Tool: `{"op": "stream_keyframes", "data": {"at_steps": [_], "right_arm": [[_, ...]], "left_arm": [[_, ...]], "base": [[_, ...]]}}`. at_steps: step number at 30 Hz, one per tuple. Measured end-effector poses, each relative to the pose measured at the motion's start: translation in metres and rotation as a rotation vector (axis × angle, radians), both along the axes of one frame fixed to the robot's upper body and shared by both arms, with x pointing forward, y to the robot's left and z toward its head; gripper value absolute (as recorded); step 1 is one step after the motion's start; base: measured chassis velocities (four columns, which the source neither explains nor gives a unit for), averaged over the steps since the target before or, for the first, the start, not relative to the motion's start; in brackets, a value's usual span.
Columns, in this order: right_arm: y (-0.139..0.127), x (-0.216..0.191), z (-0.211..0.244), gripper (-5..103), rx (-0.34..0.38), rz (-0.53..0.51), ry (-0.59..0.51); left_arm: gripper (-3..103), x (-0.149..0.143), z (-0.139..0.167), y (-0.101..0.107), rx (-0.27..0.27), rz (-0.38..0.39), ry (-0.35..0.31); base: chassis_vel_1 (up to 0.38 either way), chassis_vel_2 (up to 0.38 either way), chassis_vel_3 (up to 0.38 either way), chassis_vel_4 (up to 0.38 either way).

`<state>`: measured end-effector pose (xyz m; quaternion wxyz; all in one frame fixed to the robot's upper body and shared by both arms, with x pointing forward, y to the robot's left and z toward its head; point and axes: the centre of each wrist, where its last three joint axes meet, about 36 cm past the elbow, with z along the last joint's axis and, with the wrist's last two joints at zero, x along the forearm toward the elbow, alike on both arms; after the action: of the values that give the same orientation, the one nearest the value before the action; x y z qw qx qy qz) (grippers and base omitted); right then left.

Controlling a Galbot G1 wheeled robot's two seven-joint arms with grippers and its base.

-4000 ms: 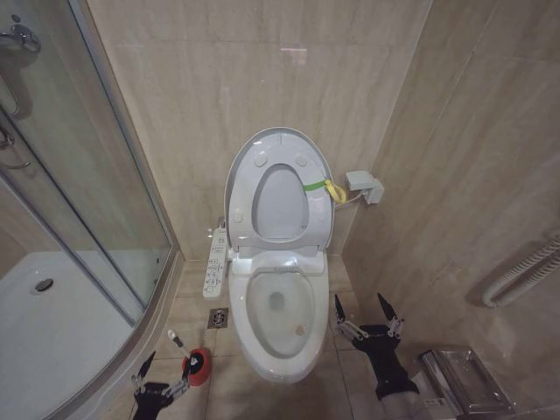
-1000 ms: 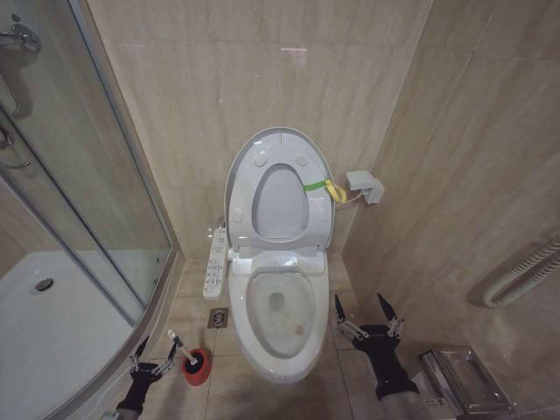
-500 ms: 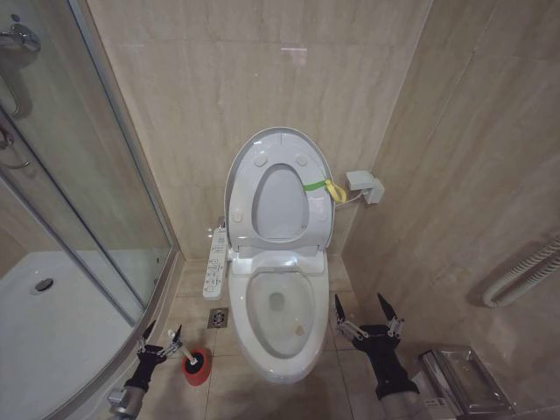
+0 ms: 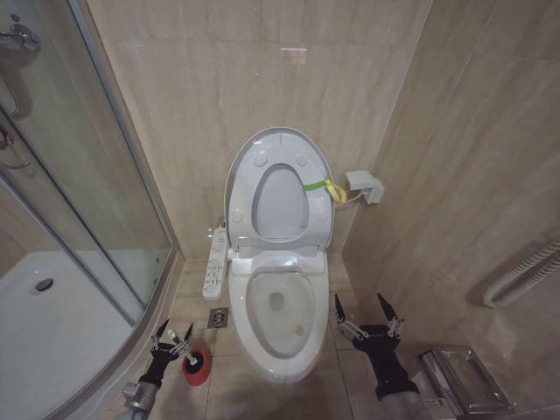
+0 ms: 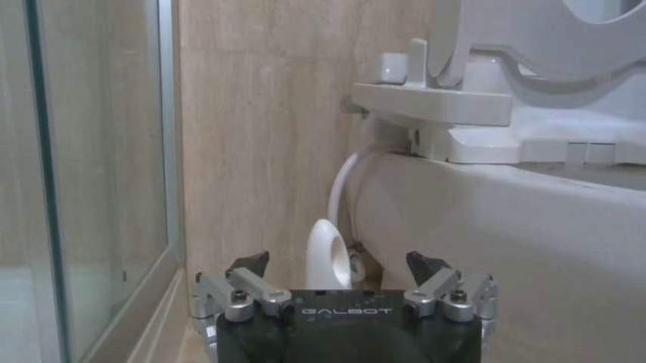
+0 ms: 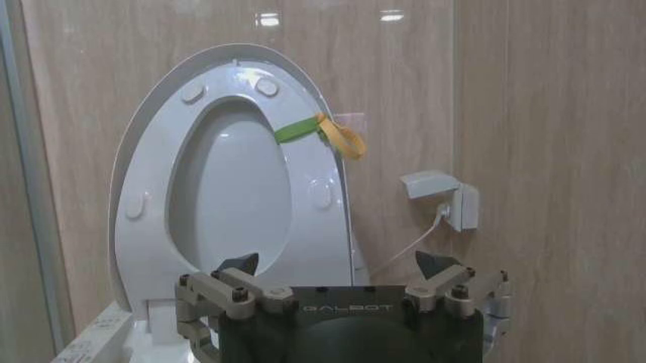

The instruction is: Open the toilet lid, clean the toilet bowl with a toilet brush, close the toilet lid, and flush.

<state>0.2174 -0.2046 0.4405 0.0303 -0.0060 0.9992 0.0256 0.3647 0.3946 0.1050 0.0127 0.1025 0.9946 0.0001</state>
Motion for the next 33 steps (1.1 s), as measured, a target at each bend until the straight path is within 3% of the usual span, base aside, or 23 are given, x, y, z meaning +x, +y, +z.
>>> {"op": "stream_keyframes", "data": {"at_steps": [8,19,20,27,28,33], "right_arm": [[0.000,0.000,0.000,100,0.000,0.000,0.000],[0.000,0.000,0.000,100,0.000,0.000,0.000],[0.000,0.000,0.000,100,0.000,0.000,0.000],[0.000,0.000,0.000,100,0.000,0.000,0.000],[0.000,0.000,0.000,100,0.000,0.000,0.000],[0.000,0.000,0.000,100,0.000,0.000,0.000]], "left_arm": [[90,-0.009,-0.006,-0.008,-0.016,0.006,0.012],[90,-0.012,-0.007,0.001,-0.014,0.025,0.018],[81,-0.012,-0.007,0.001,-0.014,0.024,0.018],[81,-0.012,-0.007,0.001,-0.017,0.006,0.016],[53,-0.012,-0.007,0.000,-0.018,0.005,0.016],[53,-0.016,-0.010,-0.002,-0.025,0.005,0.019]], "base": [[0.000,0.000,0.000,0.000],[0.000,0.000,0.000,0.000],[0.000,0.000,0.000,0.000],[0.000,0.000,0.000,0.000],[0.000,0.000,0.000,0.000],[0.000,0.000,0.000,0.000]]}}
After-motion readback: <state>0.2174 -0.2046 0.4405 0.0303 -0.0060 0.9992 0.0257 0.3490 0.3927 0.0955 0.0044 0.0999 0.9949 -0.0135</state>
